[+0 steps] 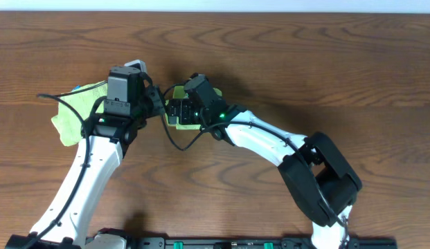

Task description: Fold the cloth

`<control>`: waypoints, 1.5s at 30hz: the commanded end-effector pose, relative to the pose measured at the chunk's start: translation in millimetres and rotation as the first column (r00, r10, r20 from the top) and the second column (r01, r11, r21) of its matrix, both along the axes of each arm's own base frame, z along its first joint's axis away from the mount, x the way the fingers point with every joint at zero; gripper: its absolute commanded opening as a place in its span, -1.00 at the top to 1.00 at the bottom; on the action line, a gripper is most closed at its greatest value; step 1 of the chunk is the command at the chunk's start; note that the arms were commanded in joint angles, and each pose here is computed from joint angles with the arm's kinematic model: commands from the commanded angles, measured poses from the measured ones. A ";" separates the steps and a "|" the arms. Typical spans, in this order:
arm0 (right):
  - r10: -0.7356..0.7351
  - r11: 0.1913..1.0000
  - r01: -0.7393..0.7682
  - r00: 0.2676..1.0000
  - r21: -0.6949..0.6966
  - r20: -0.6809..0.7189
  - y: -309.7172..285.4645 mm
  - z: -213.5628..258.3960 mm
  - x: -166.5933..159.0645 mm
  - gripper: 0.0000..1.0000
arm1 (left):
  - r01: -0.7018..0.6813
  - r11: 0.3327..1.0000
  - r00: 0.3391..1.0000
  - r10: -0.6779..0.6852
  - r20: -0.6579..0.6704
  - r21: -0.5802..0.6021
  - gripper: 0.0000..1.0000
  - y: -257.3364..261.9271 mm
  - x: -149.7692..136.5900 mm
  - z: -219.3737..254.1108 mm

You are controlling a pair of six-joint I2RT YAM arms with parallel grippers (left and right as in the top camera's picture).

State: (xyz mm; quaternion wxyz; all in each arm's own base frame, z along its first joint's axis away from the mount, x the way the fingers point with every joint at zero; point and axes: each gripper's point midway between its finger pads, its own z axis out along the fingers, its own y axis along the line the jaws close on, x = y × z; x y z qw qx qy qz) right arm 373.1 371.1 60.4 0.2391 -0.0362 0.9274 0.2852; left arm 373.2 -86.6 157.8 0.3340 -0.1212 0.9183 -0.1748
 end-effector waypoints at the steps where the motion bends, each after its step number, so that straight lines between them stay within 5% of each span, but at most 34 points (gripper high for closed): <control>1: 0.049 0.999 -0.049 0.999 0.022 0.012 14.7 7.2 -3.0 -0.99 | -0.012 1.000 0.999 0.011 0.032 0.007 0.89 7.6 3.3 11.1; 12: 0.071 0.997 -0.073 0.995 0.023 0.067 6.9 47.5 2.4 -0.99 | -0.013 1.000 0.998 0.012 0.066 0.005 0.86 9.4 1.8 23.2; 15: 0.042 0.999 -0.039 0.990 -0.024 0.136 -22.2 82.5 12.8 -0.99 | -0.010 1.000 0.998 0.009 0.068 0.007 0.24 9.5 -0.1 25.2; 18: 0.057 0.996 -0.043 0.981 -0.080 0.185 -60.0 117.6 12.2 -0.98 | -0.010 1.000 0.998 0.009 0.067 0.007 -0.66 10.0 -3.5 27.5; 20: 0.067 0.992 -0.043 0.977 -0.119 0.204 -87.5 138.6 6.9 -0.98 | -0.010 1.000 0.998 0.009 0.068 0.007 -0.94 10.4 -6.6 29.9; 32: -0.017 0.937 0.114 0.958 -0.330 0.285 -236.9 215.4 -80.6 -0.99 | 0.021 1.000 0.998 -0.020 0.062 -0.021 -0.91 6.0 -28.2 43.5; 45: -0.282 0.915 0.373 0.863 -0.153 0.419 -321.7 168.7 -194.1 -0.99 | 0.052 0.997 0.998 -0.051 0.025 -0.063 -0.91 0.7 -55.8 50.7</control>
